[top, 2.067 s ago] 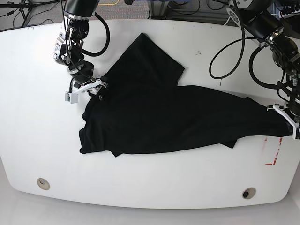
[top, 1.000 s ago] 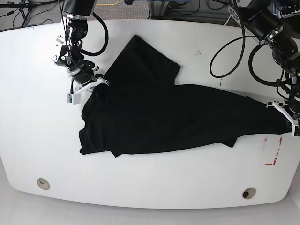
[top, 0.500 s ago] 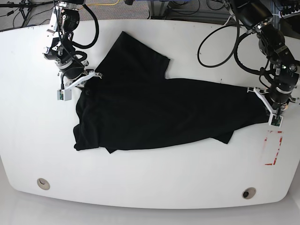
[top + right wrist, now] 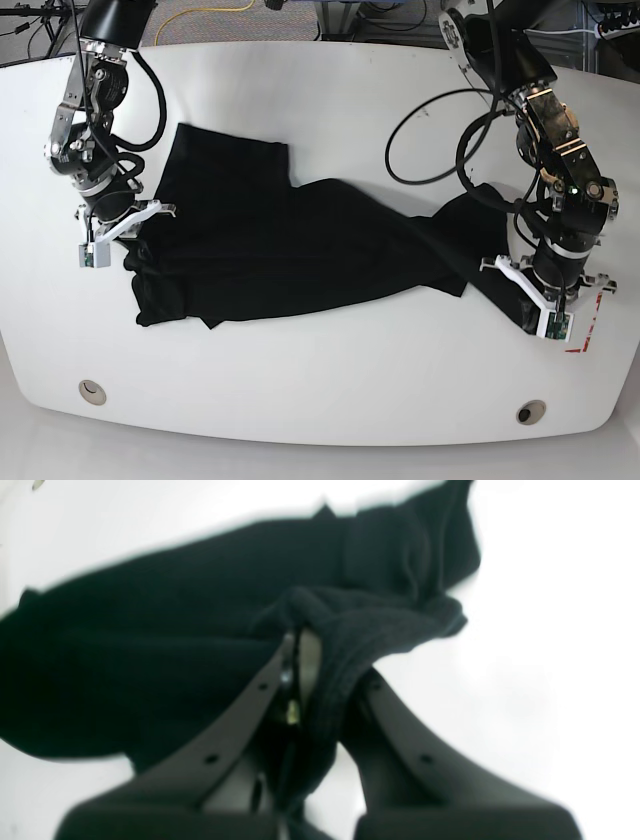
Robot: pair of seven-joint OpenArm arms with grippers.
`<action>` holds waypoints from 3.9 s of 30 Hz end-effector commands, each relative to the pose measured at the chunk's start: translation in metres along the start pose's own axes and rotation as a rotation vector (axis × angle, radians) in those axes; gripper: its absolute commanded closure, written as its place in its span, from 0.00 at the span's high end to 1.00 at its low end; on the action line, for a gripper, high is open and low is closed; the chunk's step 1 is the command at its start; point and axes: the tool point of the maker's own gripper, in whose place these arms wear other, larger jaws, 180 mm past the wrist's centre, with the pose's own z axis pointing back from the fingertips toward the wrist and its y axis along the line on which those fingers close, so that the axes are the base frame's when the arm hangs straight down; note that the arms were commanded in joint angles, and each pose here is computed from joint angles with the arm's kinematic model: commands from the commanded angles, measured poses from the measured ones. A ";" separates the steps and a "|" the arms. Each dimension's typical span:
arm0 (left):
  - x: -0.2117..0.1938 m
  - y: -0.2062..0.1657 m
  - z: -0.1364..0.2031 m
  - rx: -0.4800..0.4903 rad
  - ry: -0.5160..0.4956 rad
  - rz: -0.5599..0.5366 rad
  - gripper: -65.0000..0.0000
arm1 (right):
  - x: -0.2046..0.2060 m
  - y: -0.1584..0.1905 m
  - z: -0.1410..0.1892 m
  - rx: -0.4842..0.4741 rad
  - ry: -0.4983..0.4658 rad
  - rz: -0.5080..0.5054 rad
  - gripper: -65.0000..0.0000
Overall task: Fold the T-shirt properly
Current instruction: 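Lift the shirt with both grippers and stretch it between them, then lay the stretched shirt edge down on the table with both grippers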
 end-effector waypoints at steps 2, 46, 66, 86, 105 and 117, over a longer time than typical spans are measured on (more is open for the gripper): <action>0.050 0.009 0.002 0.031 -0.132 0.023 0.00 | 0.048 -0.005 0.003 -0.003 -0.101 0.070 0.00; 0.420 0.115 0.159 0.208 -0.963 0.167 0.00 | 0.452 0.019 0.091 -0.130 -0.538 0.516 0.00; 0.317 0.106 0.091 0.212 -0.729 0.119 0.00 | 0.299 -0.059 0.058 -0.029 -0.300 0.279 0.00; 0.093 0.090 0.033 0.202 -0.238 0.036 0.00 | 0.062 -0.061 0.049 0.005 0.029 0.078 0.00; -0.106 0.103 0.075 0.211 0.232 -0.019 0.00 | -0.026 -0.032 0.067 0.050 0.194 0.025 0.00; -0.177 0.095 0.112 0.176 0.428 -0.048 0.00 | -0.067 -0.033 0.082 0.040 0.292 -0.012 0.00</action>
